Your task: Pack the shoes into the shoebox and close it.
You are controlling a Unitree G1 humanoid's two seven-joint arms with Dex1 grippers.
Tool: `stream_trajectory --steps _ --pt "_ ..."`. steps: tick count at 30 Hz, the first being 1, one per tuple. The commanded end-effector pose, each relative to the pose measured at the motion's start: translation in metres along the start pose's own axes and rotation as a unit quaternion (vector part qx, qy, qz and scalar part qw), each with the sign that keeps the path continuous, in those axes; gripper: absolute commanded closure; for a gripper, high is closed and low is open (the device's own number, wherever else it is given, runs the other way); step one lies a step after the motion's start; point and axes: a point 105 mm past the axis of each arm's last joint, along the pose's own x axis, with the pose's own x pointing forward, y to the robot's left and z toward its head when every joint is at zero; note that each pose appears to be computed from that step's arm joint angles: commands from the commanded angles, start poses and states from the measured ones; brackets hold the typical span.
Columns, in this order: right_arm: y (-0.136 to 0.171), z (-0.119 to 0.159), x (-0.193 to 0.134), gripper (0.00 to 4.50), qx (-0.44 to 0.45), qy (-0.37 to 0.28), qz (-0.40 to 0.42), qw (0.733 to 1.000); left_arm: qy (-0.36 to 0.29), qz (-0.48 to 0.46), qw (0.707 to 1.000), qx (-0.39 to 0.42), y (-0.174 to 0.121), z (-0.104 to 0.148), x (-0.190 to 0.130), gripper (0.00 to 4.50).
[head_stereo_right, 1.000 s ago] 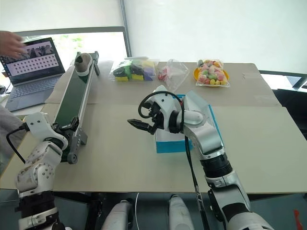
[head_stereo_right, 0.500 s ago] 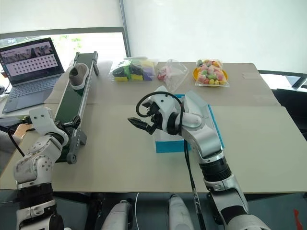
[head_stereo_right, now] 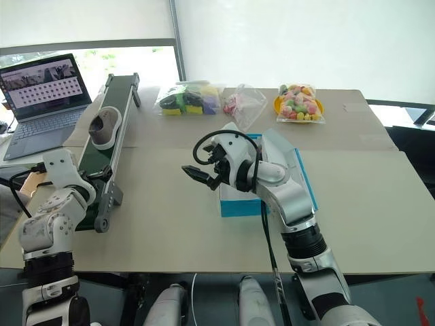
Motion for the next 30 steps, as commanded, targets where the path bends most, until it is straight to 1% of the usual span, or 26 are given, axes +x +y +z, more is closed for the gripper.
stream_trajectory --steps 1,11,14,17,20,21,23,26,29,30 --pt "0.002 0.015 -0.004 0.02 -0.009 -0.028 -0.003 1.000 -0.018 0.005 1.000 0.007 0.004 0.011 -0.001 0.00" --pt "0.001 0.016 -0.005 0.02 -0.003 -0.033 -0.009 0.999 -0.009 0.017 1.000 0.018 0.009 0.005 0.002 0.00" --pt "0.001 0.018 -0.006 0.02 -0.003 -0.035 -0.012 0.999 0.013 0.021 1.000 0.012 0.009 -0.005 0.003 0.00" --pt "-0.001 0.022 -0.006 0.00 -0.003 -0.042 -0.017 0.999 0.037 0.014 0.999 -0.022 0.004 -0.014 0.003 0.73" --pt "-0.003 0.026 -0.007 0.00 -0.003 -0.049 -0.019 0.999 0.035 0.006 0.998 -0.052 -0.002 -0.011 0.002 1.75" --pt "-0.004 0.028 -0.007 0.00 -0.003 -0.052 -0.021 0.998 0.033 0.004 0.998 -0.061 -0.004 -0.009 0.002 1.89" --pt "-0.005 0.031 -0.007 0.00 -0.003 -0.056 -0.023 0.998 0.022 0.000 0.997 -0.077 -0.007 -0.002 0.003 1.96" --pt "-0.009 0.037 -0.006 0.00 -0.008 -0.060 -0.028 0.998 -0.043 -0.037 0.989 -0.139 -0.021 0.028 0.001 1.96" --pt "-0.013 0.040 -0.005 0.00 -0.009 -0.062 -0.033 0.998 -0.086 -0.072 0.983 -0.148 -0.033 0.046 -0.005 1.96" --pt "-0.014 0.042 -0.005 0.00 -0.004 -0.064 -0.036 0.997 -0.102 -0.095 0.980 -0.142 -0.041 0.051 -0.010 1.96"
